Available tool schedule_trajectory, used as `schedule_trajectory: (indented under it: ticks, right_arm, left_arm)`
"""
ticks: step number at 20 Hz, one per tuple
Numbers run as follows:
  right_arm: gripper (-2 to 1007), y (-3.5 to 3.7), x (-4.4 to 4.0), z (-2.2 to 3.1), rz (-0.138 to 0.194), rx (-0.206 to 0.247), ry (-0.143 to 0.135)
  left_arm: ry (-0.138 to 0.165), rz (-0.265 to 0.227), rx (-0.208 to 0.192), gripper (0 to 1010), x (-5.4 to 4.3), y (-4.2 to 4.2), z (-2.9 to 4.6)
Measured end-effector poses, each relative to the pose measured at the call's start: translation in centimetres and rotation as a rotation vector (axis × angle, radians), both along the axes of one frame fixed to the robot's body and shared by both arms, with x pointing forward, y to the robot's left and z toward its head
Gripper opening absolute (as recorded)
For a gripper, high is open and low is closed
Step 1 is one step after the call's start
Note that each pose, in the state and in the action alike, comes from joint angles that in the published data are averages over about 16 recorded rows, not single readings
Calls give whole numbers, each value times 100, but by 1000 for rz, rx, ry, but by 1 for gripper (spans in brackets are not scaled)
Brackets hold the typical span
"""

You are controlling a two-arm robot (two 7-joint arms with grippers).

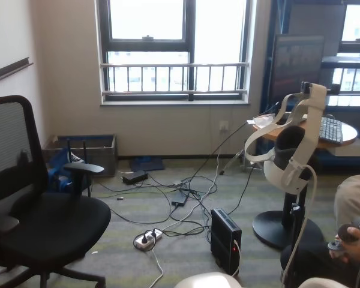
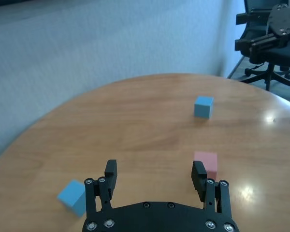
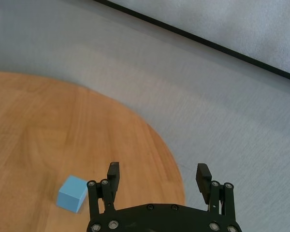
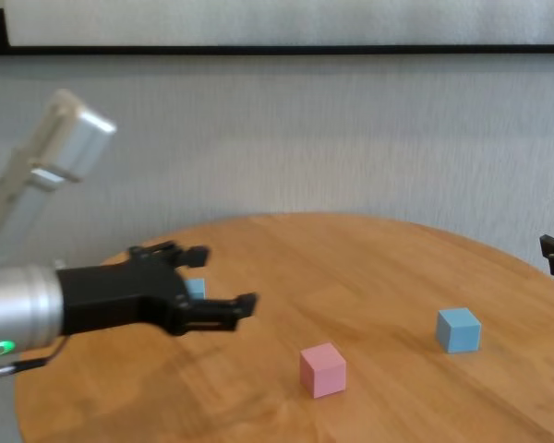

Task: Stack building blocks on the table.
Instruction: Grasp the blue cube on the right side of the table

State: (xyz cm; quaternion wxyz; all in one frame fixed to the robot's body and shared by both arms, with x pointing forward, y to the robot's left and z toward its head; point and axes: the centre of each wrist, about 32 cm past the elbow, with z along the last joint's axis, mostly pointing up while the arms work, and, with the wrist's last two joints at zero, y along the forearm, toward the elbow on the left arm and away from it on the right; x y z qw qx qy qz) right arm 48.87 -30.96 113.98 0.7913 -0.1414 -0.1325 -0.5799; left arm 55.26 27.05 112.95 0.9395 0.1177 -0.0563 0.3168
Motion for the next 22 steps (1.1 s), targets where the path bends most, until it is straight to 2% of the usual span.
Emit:
schedule_trajectory:
  ticks: [5, 9, 15, 22]
  right_arm:
    - [1000, 0, 0, 0, 0, 0, 0]
    - [1000, 5, -3, 7, 2, 4, 4]
    - [1000, 53, -33, 66, 0, 48, 45]
    - [1000, 167, -90, 139, 2, 123, 126]
  left_arm:
    - [4, 31, 5, 1000, -124, 202, -21]
    - [14, 42, 3, 1000, -197, 302, -70]
    - [22, 44, -3, 1000, -255, 364, -122]
    - [21, 44, -3, 1000, -246, 354, -123]
